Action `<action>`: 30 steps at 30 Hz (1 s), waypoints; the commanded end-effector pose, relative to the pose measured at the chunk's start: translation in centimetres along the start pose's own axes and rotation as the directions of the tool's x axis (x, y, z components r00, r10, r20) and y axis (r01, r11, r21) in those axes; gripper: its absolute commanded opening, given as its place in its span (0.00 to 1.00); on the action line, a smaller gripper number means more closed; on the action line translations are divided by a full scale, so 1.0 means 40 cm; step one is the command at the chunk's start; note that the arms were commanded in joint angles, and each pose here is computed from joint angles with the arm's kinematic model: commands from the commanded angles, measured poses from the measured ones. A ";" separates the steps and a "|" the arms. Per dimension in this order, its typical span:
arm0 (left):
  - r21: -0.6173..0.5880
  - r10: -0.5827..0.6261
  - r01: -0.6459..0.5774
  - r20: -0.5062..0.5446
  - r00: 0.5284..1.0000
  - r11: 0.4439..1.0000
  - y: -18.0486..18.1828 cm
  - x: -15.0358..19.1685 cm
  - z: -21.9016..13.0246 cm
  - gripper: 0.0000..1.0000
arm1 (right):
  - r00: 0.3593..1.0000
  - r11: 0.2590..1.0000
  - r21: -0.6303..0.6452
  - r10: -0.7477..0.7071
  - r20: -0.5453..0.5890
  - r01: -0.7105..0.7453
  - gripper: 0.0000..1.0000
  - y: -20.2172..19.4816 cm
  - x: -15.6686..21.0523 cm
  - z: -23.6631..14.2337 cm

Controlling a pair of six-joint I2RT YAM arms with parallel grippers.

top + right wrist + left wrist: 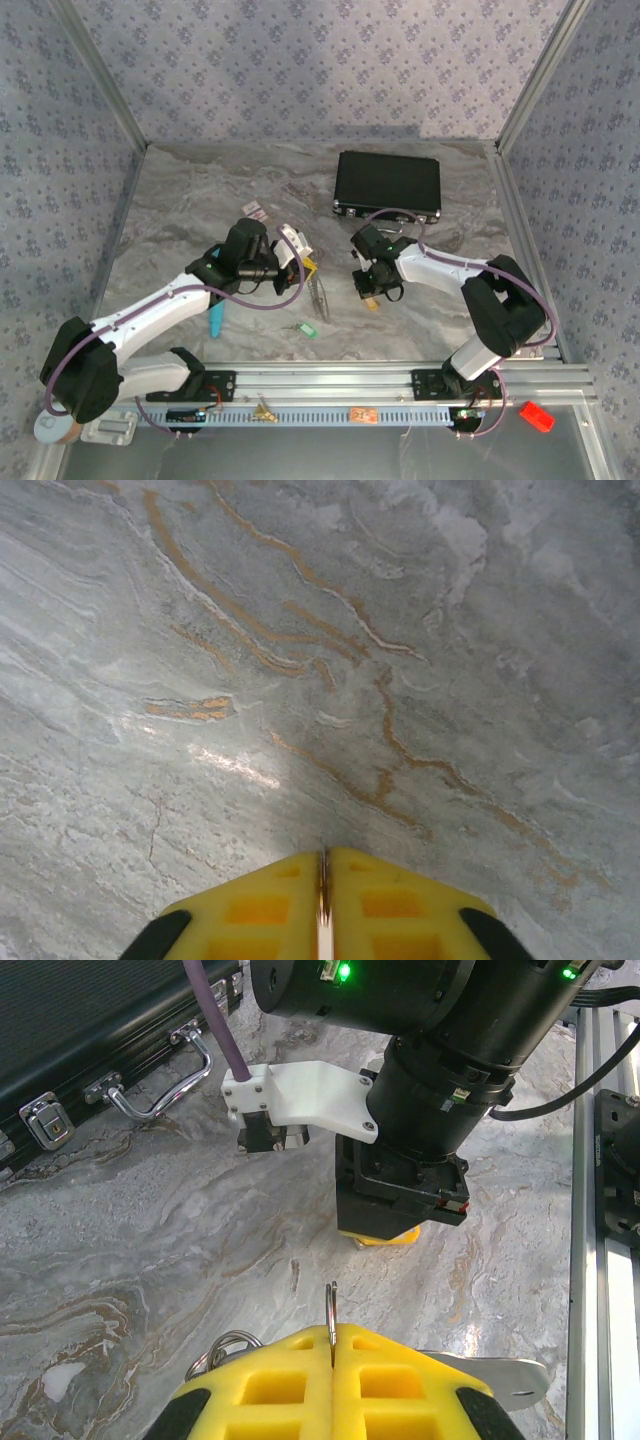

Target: Put the keys on the keyring

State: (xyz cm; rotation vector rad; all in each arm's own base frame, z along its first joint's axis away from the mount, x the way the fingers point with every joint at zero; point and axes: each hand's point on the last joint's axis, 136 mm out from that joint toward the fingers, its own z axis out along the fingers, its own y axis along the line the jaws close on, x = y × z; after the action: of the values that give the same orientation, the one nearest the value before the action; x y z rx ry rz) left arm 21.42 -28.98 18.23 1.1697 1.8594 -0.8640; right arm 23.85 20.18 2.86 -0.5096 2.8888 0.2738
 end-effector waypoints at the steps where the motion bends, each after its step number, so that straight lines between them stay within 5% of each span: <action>1: 0.000 0.033 -0.033 0.044 0.998 0.999 -0.001 -0.030 -0.009 0.00 | 1.000 1.000 -0.013 -0.001 0.005 0.001 0.15 0.007 -0.010 -0.011; 30: 0.002 0.033 -0.033 0.043 0.999 0.999 -0.001 -0.030 -0.011 0.00 | 1.000 1.000 0.018 0.001 -0.027 -0.001 0.14 -0.007 0.011 -0.003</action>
State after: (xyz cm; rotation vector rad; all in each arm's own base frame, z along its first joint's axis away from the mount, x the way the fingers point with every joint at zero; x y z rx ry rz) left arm 21.42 -28.98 18.24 1.1719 1.8570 -0.8625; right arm 23.74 20.09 2.86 -0.5117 2.8930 0.2700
